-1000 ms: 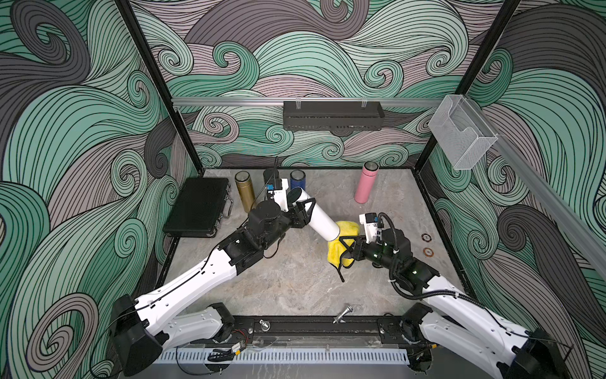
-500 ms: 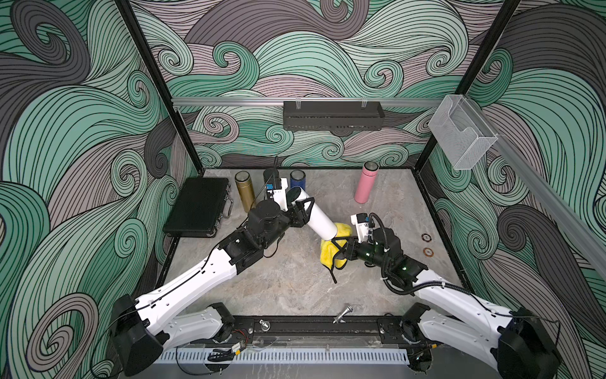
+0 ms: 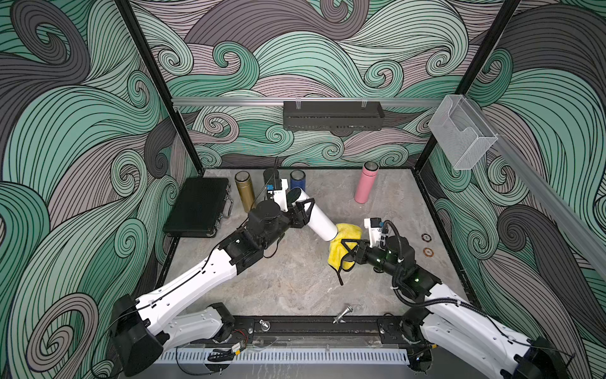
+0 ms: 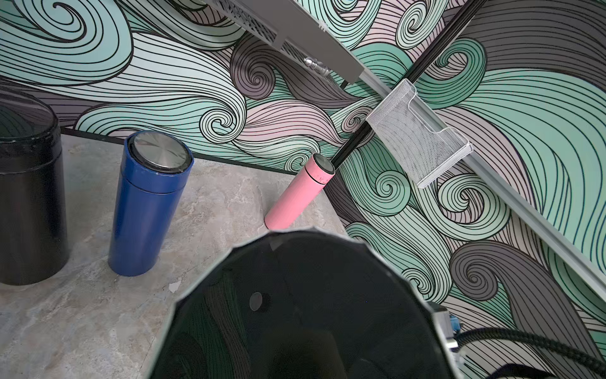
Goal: Wipe the surface of the thermos
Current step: Wipe the dirt from the surface of the thermos, then place the cleaning item at the center of the board, then place the thermos at the center of the board, then pick up the thermos from the center of the board.
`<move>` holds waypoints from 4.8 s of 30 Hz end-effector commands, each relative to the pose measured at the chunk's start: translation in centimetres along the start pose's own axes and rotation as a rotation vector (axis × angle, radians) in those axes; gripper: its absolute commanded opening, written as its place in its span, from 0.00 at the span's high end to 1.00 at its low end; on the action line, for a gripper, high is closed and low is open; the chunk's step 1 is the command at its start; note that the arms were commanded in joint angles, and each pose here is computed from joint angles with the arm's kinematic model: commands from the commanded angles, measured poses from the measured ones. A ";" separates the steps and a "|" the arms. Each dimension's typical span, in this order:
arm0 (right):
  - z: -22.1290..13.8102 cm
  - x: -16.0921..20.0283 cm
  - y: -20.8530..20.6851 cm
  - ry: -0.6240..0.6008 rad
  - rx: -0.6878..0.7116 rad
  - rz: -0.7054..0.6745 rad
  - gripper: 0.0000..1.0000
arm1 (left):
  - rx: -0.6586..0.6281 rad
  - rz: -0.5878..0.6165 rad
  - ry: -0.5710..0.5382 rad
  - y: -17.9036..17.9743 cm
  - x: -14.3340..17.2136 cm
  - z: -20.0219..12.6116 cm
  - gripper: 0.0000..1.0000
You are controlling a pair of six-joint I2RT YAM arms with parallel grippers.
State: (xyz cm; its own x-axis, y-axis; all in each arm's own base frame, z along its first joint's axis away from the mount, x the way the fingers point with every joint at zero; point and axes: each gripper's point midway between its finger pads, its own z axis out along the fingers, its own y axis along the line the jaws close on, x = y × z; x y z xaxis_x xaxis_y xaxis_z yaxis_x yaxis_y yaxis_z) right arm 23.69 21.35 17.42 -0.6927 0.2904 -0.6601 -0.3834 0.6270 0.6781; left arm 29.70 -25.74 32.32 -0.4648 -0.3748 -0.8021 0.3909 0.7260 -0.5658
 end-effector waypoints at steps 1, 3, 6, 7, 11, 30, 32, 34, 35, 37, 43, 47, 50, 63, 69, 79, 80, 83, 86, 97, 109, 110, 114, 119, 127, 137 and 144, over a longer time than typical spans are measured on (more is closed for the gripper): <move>0.8 -2.2 1.8 -0.047 -0.061 -0.021 1.00 | 0.055 -0.027 -0.059 -1.2 -1.7 -0.1 1.00; 1.6 -2.1 2.3 -0.031 -0.093 -0.008 1.00 | 0.053 -0.026 -0.060 -1.1 -1.6 0.0 1.00; 2.4 -1.8 3.1 -0.015 -0.154 0.020 1.00 | 0.051 -0.023 -0.060 -1.1 -1.5 0.2 1.00; 2.4 -1.7 3.3 -0.015 -0.175 0.025 1.00 | 0.047 -0.020 -0.061 -1.0 -1.5 0.3 1.00; 2.0 -0.9 4.3 0.005 -0.229 0.012 1.00 | 0.031 -0.015 -0.060 -0.5 -1.2 0.8 1.00; -1.8 1.6 8.1 0.056 -0.242 -0.162 1.00 | 0.001 -0.033 -0.069 -0.2 -1.6 2.1 1.00; -0.6 1.4 9.0 0.079 -0.217 -0.214 1.00 | 0.013 -0.045 -0.055 -0.4 -1.3 2.5 1.00; 1.3 1.3 8.7 0.103 -0.172 -0.219 1.00 | 0.023 -0.052 -0.044 -0.6 -1.1 2.7 1.00; 2.1 1.4 8.1 0.111 -0.145 -0.212 1.00 | 0.026 -0.053 -0.040 -0.6 -1.0 2.8 1.00; 3.6 1.9 6.2 0.122 -0.067 -0.194 1.00 | 0.027 -0.052 -0.036 -0.7 -1.0 2.6 1.00; 3.8 3.3 2.4 0.124 0.070 -0.151 1.00 | 0.001 -0.020 -0.041 -0.3 -1.2 2.0 1.00; 0.8 2.3 0.3 0.066 0.175 -0.137 1.00 | -0.046 0.031 -0.054 0.6 -1.4 1.9 1.00; -2.1 0.9 -3.7 0.029 0.358 -0.076 1.00 | -0.083 0.102 -0.027 1.3 -0.7 2.8 1.00; -2.9 -2.4 -12.0 0.134 0.702 0.005 1.00 | -0.202 0.419 0.140 4.0 5.2 8.8 1.00; -2.3 -0.9 -13.6 0.196 0.744 0.018 1.00 | -0.213 0.422 0.188 4.9 7.4 9.4 1.00; -1.9 1.4 -15.3 0.274 0.783 0.034 0.56 | -0.212 0.491 0.221 4.1 9.5 9.2 0.68; -2.0 1.4 -15.3 0.272 0.779 0.034 0.51 | -0.210 0.498 0.220 4.0 9.6 9.0 0.62; -2.4 1.1 -14.9 0.265 0.778 0.020 0.32 | -0.225 0.500 0.211 4.0 9.5 8.5 0.44; -2.9 0.5 -14.3 0.271 0.776 -0.004 0.21 | -0.240 0.498 0.192 3.9 9.1 8.0 0.15; -4.0 -4.3 -8.3 0.141 0.614 -0.044 0.05 | -0.224 0.502 0.122 1.5 6.4 5.4 0.01; -1.6 -9.1 3.6 0.110 0.305 -0.221 0.05 | -0.297 0.343 -0.060 0.2 -2.4 -1.8 0.01; -0.7 -9.0 4.4 0.132 0.300 -0.247 0.06 | -0.294 0.333 -0.077 0.3 -3.1 -2.7 0.01; 2.4 -8.4 6.5 0.196 0.280 -0.312 0.06 | -0.332 0.288 -0.109 1.6 -4.3 -5.5 0.01; 5.7 -7.1 7.2 0.273 0.333 -0.393 0.06 | -0.382 0.236 -0.148 4.4 -4.3 -8.2 0.01; 8.4 -5.9 5.7 0.363 0.465 -0.489 0.06 | -0.427 0.171 -0.187 7.6 -3.5 -10.0 0.01; 10.5 -3.5 4.5 0.423 0.478 -0.484 0.12 | -0.412 0.174 -0.167 7.7 -3.3 -9.3 0.01; 11.4 -3.1 4.2 0.424 0.479 -0.479 0.33 | -0.431 0.180 -0.150 8.2 -3.1 -9.3 0.01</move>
State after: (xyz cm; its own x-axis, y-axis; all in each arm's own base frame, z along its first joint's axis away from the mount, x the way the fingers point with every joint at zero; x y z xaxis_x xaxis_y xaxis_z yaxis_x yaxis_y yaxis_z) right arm 30.95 31.18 18.51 -0.7328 -0.3361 -0.5916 -0.4701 0.8787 0.0830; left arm 26.94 -13.46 31.60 -0.2841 -0.2729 -0.9191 0.0760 0.9492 -0.3053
